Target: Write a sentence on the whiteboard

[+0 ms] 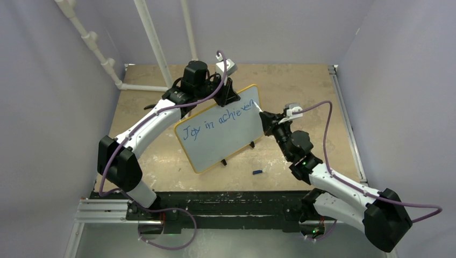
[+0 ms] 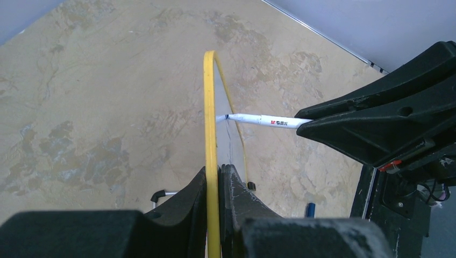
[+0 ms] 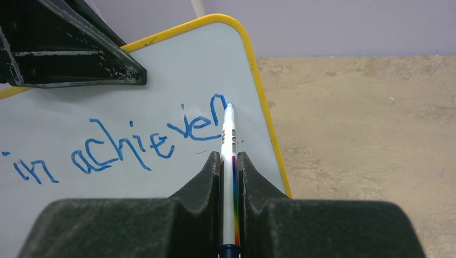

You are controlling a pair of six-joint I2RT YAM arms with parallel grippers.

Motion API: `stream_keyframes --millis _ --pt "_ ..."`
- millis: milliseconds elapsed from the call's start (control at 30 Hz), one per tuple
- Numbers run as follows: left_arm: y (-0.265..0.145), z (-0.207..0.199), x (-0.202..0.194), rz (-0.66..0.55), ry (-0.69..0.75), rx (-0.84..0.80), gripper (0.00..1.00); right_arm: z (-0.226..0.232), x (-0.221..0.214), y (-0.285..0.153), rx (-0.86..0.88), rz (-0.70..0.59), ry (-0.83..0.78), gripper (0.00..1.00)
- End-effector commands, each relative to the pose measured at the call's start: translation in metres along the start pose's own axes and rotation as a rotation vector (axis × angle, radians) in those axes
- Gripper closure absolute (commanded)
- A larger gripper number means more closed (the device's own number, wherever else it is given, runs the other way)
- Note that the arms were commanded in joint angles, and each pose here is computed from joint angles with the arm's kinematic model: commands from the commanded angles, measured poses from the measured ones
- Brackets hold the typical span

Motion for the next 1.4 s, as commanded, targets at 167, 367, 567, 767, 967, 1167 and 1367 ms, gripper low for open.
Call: stream_keyframes --millis 167,367,567,767,967,1167,1367 --pt "-0.004 0.004 -0.001 0.004 0.027 0.016 1.0 0.004 0.032 0.013 -0.03 -0.098 0.022 1.0" --pt "-0.004 0.004 -0.001 0.004 0.028 0.016 1.0 -0.001 0.026 0.014 -0.068 -0.078 0.034 1.0" --pt "-0.004 0.005 -0.001 0.004 0.028 0.017 1.0 -0.003 0.017 0.013 -0.075 -0.05 0.031 1.0" --pt "-0.004 0.004 -0.001 0.003 0.028 0.017 1.0 -0.005 0.004 0.01 -0.076 -0.009 0.024 1.0" --pt "-0.004 0.004 0.0 0.0 0.026 0.019 1.0 -0.01 -0.01 0.0 -0.085 0.029 0.034 1.0" --pt "-0.004 0.004 0.0 0.0 0.024 0.019 1.0 -0.011 -0.015 -0.003 -0.088 0.04 0.043 1.0" --pt "-0.005 0.004 0.001 -0.003 0.024 0.022 1.0 -0.011 -0.009 -0.002 -0.089 0.028 0.043 1.0"
Point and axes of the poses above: each gripper's point midway between its finger pads, its own y axis out along the fingers, its own z axis along the line the jaws close on, x = y × z, the point moved 4 cm from there along -y, back along the fingers, and after that the axes turned 3 degrees about -y, right-handed, at the moved point
